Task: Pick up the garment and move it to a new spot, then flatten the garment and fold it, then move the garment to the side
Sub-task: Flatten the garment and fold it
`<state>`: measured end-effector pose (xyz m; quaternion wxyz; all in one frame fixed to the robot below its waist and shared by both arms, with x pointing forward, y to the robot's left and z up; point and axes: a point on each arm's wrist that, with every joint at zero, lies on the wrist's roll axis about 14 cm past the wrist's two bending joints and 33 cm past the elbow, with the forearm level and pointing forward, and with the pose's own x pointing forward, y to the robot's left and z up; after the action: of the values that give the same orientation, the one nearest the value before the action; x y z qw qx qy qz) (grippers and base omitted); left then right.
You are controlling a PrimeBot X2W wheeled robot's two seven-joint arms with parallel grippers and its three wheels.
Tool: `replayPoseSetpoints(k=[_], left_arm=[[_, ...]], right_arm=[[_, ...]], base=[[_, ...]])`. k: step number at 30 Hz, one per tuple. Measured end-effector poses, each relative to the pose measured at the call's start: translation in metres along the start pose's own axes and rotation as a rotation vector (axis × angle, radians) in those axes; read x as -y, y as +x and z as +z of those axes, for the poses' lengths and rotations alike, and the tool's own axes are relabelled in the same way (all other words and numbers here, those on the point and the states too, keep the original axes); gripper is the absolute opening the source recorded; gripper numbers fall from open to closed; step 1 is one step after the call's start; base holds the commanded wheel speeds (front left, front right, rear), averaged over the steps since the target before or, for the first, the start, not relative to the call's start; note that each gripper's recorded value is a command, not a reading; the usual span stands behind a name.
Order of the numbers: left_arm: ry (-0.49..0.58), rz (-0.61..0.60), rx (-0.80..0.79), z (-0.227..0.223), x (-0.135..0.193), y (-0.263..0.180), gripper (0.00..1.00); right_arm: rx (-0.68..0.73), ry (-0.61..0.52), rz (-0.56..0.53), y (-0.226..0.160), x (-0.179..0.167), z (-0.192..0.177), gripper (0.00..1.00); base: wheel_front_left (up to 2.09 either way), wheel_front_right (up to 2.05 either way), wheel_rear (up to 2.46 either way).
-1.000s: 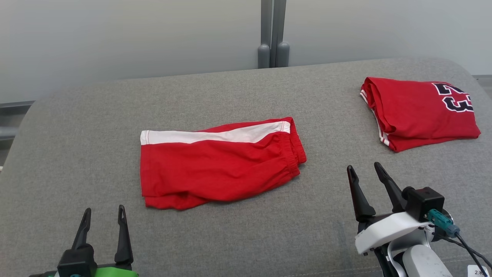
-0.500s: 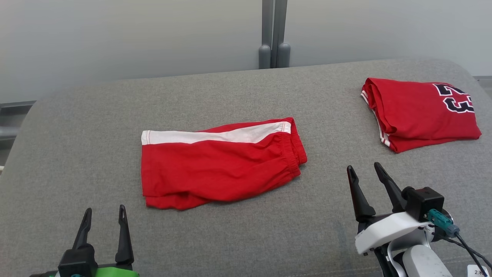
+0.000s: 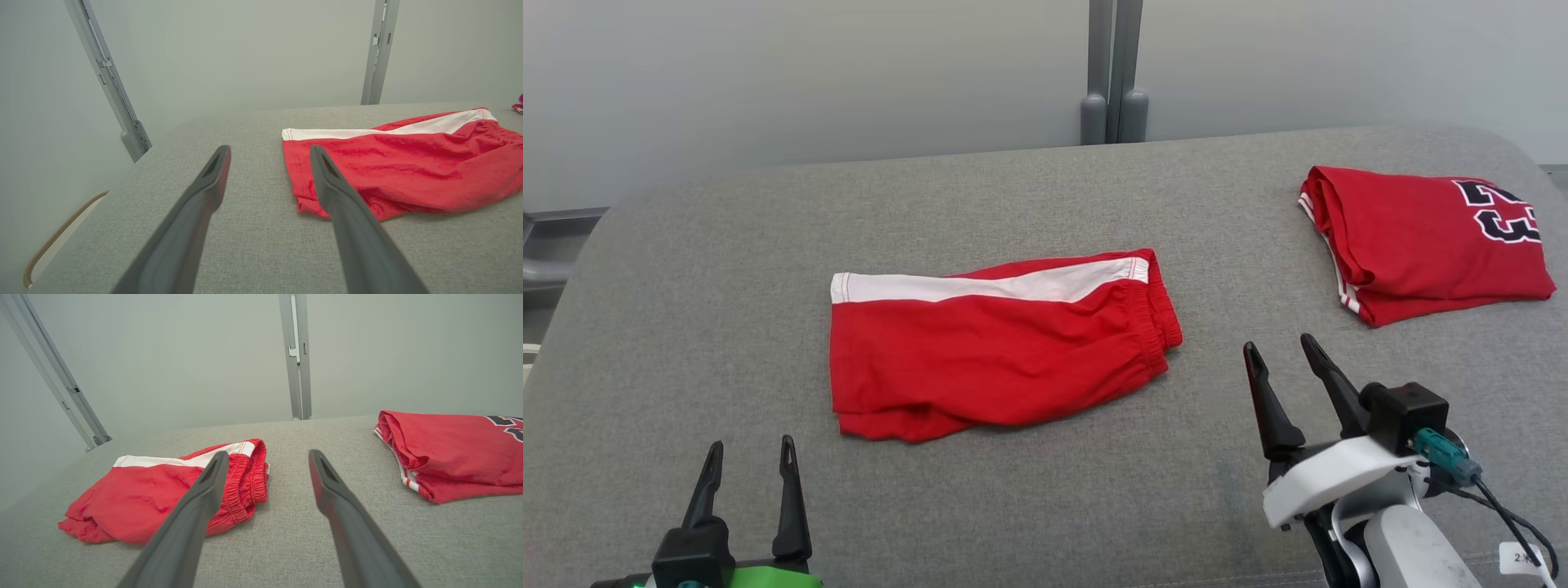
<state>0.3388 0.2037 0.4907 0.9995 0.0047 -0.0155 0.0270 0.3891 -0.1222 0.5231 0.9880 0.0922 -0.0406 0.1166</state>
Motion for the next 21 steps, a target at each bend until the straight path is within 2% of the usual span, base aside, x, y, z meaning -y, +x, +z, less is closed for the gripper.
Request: replayPoseSetpoints(k=[12, 21], left_arm=[[-0.017, 0.004, -0.007, -0.002, 0.001, 0.0, 1.0], [-0.025, -0.001, -0.019, -0.006, 0.002, 0.01, 1.0]], right_arm=[[-0.068, -0.023, 0.083, 0.05, -0.018, -0.01, 1.0], [-0.195, -0.039, 0.113, 0.093, -0.026, -0.04, 1.0]], base=[[0.0, 0.0, 0.0], [0.0, 0.0, 0.0]])
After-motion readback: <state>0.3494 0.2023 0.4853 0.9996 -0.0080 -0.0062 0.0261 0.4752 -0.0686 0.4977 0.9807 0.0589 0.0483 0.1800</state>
